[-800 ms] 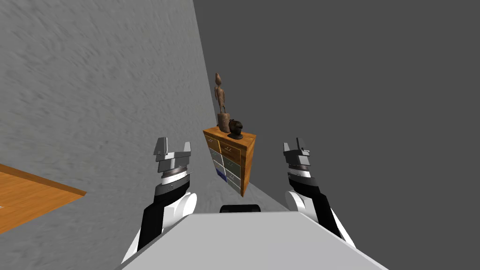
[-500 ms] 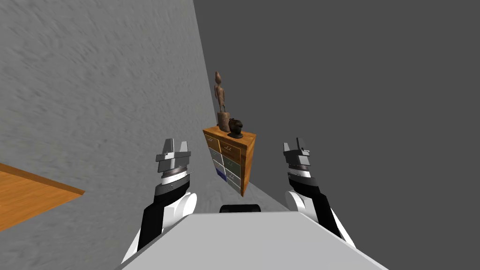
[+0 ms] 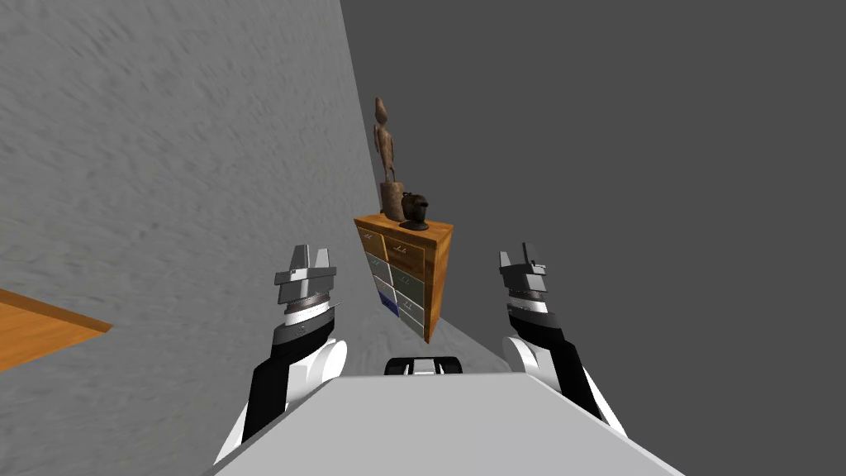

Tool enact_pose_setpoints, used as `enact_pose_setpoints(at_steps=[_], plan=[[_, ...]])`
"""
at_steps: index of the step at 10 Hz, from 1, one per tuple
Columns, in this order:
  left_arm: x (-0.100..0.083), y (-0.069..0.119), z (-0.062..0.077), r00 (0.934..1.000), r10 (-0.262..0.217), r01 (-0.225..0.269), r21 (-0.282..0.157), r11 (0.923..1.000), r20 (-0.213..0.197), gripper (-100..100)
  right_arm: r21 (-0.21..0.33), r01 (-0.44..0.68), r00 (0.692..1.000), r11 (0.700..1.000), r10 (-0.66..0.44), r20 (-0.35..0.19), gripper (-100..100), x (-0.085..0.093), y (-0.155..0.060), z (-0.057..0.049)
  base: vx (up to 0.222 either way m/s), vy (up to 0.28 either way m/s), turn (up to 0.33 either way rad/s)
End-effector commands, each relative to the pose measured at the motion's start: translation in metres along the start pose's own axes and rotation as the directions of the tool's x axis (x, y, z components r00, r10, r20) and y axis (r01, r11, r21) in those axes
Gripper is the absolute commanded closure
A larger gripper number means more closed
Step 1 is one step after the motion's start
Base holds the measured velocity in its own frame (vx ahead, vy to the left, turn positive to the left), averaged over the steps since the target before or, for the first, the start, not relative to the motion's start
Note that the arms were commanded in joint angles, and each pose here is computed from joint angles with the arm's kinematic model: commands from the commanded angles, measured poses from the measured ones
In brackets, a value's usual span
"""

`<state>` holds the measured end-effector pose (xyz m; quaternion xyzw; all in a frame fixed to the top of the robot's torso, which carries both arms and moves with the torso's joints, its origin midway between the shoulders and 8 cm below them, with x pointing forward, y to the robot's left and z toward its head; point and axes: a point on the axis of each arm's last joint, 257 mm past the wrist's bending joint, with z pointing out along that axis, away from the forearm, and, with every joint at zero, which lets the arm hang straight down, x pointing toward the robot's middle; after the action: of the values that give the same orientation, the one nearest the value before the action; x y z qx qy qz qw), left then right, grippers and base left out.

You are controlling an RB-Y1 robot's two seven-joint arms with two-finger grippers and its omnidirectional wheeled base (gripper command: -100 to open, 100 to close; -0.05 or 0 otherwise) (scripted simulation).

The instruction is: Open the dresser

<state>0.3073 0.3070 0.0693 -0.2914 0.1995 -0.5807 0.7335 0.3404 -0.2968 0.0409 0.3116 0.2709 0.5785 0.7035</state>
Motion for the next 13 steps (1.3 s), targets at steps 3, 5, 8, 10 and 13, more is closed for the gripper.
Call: enact_pose_setpoints(at_steps=[3, 5, 8, 10, 13], plan=[[0.012, 0.006, -0.001, 0.9974, 0.015, -0.016, -0.009, 0.9998, -0.071, -100, 0.001, 0.000, 1.000, 1.000, 0.000, 0.000, 0, 0.000, 0.000, 0.000, 0.003, 0.001, -0.014], [0.021, 0.015, -0.003, 0.9916, 0.027, -0.030, -0.024, 0.9993, -0.126, -100, 0.001, 0.000, 1.000, 1.000, 0.000, 0.000, 0, 0.000, 0.000, 0.000, 0.000, 0.004, -0.030], [0.032, 0.036, -0.009, 0.9816, 0.039, -0.051, -0.058, 0.9970, -0.187, -100, 0.001, 0.000, 1.000, 1.000, 0.000, 0.000, 0, 0.000, 0.000, 0.000, 0.004, 0.006, -0.045], [0.037, 0.054, -0.015, 0.9755, 0.044, -0.064, -0.087, 0.9942, -0.216, -100, 0.001, 0.000, 1.000, 1.000, 0.000, 0.000, 0, 0.000, 0.000, 0.000, 0.004, 0.008, -0.064], [0.045, 0.083, -0.026, 0.9674, 0.047, -0.084, -0.138, 0.9869, -0.249, -100, 0.001, 0.000, 1.000, 1.000, 0.000, 0.000, 0, 0.000, 0.000, 0.000, 0.005, 0.009, -0.068]])
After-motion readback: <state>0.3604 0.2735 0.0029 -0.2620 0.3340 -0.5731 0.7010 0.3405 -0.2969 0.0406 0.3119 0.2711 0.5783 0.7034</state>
